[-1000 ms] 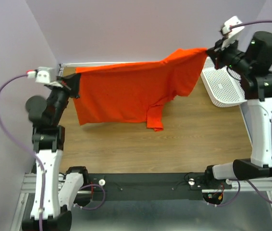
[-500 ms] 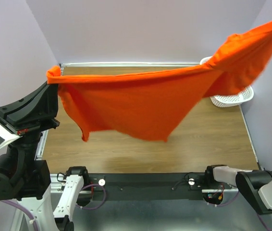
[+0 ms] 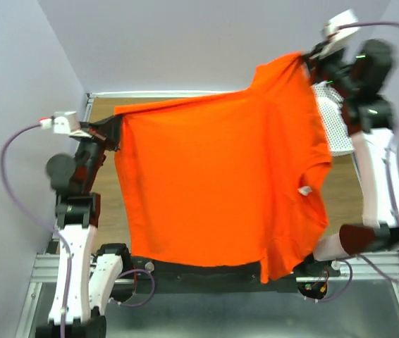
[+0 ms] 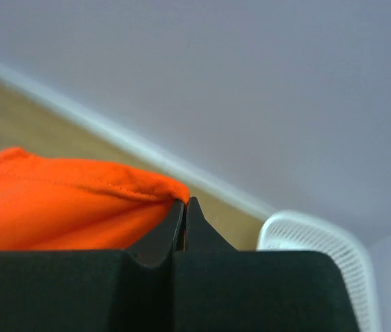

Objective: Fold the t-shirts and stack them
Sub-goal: Flatten the tshirt out

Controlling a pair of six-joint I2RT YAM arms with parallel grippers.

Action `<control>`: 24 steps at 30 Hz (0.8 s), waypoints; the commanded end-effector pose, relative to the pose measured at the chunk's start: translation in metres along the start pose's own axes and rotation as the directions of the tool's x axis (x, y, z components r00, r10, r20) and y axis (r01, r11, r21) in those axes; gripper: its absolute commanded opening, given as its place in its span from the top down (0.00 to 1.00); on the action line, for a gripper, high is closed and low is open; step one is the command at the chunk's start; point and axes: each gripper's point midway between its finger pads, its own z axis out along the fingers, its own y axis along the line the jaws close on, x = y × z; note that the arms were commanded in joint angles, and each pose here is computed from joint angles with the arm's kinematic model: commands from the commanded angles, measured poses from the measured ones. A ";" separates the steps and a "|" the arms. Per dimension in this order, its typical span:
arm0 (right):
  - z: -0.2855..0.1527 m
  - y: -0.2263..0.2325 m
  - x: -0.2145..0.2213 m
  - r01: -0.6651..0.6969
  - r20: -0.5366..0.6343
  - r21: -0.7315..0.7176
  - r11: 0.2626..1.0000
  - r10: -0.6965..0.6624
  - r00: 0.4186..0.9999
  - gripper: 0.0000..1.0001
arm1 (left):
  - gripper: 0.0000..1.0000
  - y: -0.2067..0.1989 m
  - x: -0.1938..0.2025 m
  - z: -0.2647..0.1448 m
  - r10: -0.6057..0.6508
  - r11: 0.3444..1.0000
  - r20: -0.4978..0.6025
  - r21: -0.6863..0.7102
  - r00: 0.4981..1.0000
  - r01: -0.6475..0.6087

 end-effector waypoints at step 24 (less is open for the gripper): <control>0.238 0.104 0.467 -0.133 -0.587 0.039 0.990 0.131 0.799 0.98 | 1.00 0.319 0.380 0.067 -0.443 0.662 -0.555 -0.732 0.704 -0.160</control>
